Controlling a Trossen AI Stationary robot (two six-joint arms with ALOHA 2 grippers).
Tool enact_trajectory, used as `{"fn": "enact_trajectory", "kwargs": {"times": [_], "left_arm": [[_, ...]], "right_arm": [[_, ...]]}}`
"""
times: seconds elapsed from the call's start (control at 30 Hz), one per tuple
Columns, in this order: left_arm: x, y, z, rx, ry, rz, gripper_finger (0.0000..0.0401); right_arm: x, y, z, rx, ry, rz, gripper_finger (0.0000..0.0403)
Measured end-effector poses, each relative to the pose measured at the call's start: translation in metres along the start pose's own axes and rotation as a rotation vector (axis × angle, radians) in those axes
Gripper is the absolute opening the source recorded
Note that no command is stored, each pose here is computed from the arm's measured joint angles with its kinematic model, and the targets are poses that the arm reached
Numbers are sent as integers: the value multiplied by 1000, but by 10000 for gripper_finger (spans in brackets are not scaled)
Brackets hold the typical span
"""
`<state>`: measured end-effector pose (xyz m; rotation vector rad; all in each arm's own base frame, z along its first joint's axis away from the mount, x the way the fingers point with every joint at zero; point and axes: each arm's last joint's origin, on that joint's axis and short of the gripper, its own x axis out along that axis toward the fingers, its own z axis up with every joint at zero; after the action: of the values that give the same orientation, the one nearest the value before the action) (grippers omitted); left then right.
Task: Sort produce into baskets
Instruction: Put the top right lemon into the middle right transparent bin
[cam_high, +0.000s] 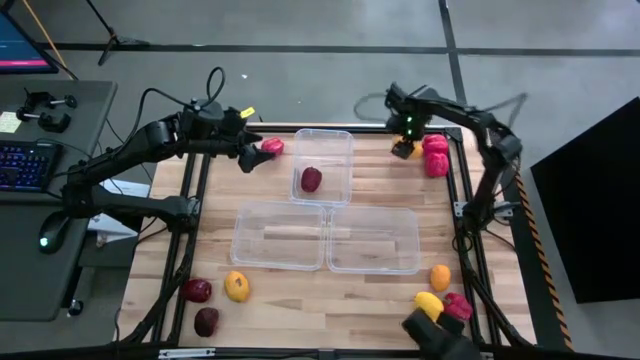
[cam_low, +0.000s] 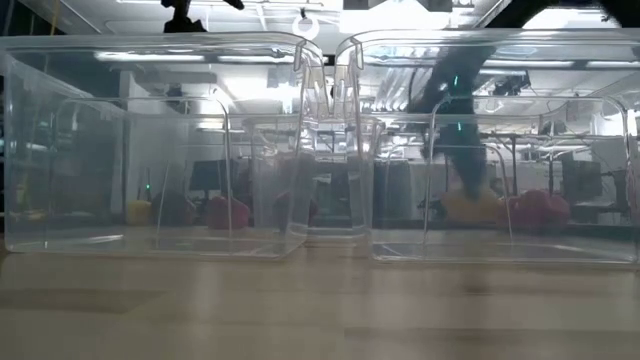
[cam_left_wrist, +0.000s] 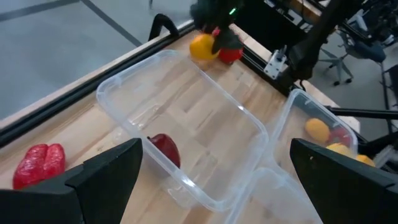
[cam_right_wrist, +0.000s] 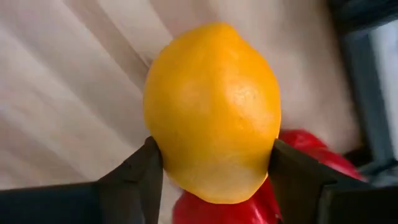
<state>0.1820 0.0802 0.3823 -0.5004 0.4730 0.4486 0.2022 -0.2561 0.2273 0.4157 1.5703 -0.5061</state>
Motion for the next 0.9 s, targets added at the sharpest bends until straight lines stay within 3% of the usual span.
{"fn": "enact_trajectory", "kwargs": {"times": [0.17,0.3,0.37,0.43,0.63,0.9], "left_arm": [[0,0,2,6,-33,24,397],[0,0,6,27,-77,50,397],[1,0,8,49,-98,59,397],[0,-1,10,75,-130,70,397],[-1,-3,18,118,-216,60,397],[-1,-4,19,154,-225,60,397]], "right_arm": [[-68,16,-31,103,-249,142,207],[-123,47,-69,93,-511,433,207],[-141,66,-87,92,-571,564,208],[-155,87,-105,79,-588,622,208],[-155,146,-143,103,-510,608,209],[-131,203,-158,251,-475,632,209]]}}
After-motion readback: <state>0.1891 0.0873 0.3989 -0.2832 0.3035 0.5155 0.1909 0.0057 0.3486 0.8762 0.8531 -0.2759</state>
